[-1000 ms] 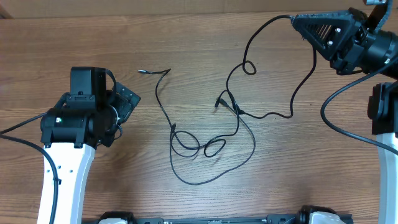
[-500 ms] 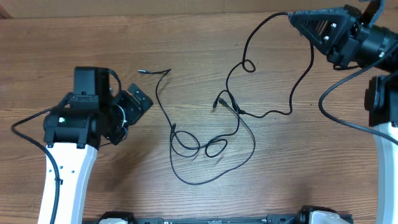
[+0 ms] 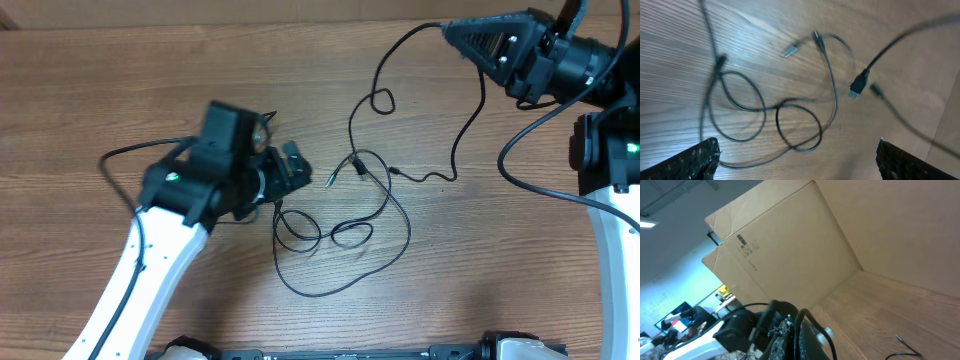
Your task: Untangle cables
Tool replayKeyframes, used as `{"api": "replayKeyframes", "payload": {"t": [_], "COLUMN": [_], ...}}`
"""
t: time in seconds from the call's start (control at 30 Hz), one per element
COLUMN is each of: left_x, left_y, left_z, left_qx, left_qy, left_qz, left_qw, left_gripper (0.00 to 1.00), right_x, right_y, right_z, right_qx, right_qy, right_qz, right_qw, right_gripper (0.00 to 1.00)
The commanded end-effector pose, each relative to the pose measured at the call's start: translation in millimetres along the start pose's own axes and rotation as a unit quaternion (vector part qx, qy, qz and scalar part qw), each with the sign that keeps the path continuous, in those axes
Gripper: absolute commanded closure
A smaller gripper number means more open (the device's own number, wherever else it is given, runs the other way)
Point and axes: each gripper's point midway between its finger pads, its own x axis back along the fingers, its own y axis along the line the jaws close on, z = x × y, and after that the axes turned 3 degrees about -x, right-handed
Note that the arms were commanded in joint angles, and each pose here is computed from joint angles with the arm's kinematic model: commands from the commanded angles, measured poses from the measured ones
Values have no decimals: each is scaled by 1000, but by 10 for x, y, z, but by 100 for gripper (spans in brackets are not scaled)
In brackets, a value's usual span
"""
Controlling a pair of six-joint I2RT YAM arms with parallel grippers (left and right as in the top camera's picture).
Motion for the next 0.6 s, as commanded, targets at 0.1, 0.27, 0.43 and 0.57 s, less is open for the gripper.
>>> {"api": "replayKeyframes", "payload": {"t": [0.1,0.27,0.43,0.57], "left_x": [-180,-196,-224,-307], "left_y": [-405,-678,-835,-930], "left_z": [189,297,438,539], "left_qx": [-63,-99,-127,-143], "left_qy": [33,32,38,47], "left_qz": [48,86,101,106], "left_qw": [996,991,986,983], "left_gripper": [0,0,0,0], "right_x": [-68,-75,-76,-77], "right_y": [145,118,97,99], "right_z": [-40,-37,-20,-19], "right_qx": [38,35,25,25], "right_qy": [-4,-4,-1,-1], "right_qz": [-9,-7,-5,-5], "right_qw": [999,999,1000,1000], "right_gripper": [96,96,96,96]}}
